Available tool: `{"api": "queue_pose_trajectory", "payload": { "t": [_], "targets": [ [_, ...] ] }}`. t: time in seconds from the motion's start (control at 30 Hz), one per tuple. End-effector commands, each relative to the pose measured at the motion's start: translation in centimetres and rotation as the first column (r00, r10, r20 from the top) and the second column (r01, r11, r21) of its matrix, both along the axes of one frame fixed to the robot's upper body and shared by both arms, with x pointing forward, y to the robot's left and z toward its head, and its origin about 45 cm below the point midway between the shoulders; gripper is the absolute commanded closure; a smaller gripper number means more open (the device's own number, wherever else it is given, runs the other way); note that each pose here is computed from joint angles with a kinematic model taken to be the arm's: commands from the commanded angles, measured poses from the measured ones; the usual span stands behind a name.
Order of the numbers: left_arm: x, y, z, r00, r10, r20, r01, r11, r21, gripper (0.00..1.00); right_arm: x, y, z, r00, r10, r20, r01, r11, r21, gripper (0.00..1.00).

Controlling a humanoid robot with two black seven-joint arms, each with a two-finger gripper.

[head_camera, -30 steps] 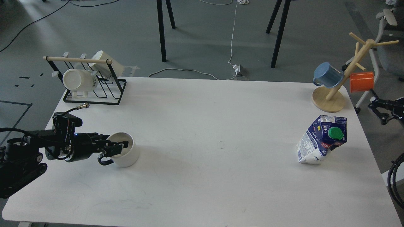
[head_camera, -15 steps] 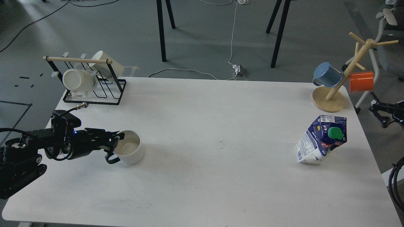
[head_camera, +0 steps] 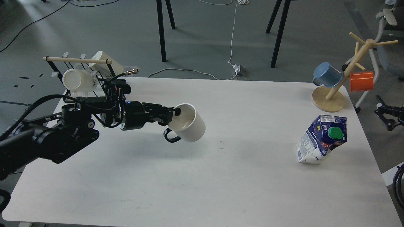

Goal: Place cup and milk with both arms
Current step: 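Carry the white mug toward the table center and set it down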

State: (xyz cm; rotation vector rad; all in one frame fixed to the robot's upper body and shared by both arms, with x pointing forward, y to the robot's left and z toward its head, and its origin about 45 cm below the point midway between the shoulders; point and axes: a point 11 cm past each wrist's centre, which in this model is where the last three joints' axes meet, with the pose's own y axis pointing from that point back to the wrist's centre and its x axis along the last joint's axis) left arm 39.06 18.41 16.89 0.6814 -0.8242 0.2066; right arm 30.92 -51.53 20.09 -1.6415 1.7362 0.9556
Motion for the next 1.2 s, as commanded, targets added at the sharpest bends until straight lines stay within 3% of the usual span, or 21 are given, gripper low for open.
{"api": "queue_pose_trajectory", "payload": {
  "t": [0.0,0.23,0.5,1.17],
  "targets": [
    [0.4,-3.5,-1.5,0.999,-0.021,-0.031,0.021,1.000,0.000,1.00,-0.1,-0.3,0.1,1.000,-0.006,0.000,0.006,1.000,-0.004,0.01],
    [-1.7,-4.5,-5.0,0.993,-0.086,-0.080,0.093,0.992,0.089,1.00,-0.1,-0.2,0.0,1.000,-0.007,-0.001,0.007,1.000,-0.001,0.01],
    [-2.5,-5.7,-5.6,0.990,-0.111,-0.092,0.119,0.990,0.080,1.00,0.0,-0.1,-0.1,1.000,-0.005,0.000,0.005,1.000,0.005,0.01],
    [-3.1,-6.0,-6.2,0.987,-0.110,-0.116,0.118,0.991,0.069,0.83,-0.3,-0.4,-0.4,1.000,-0.015,-0.012,0.015,1.000,0.005,0.01]
  ]
}}
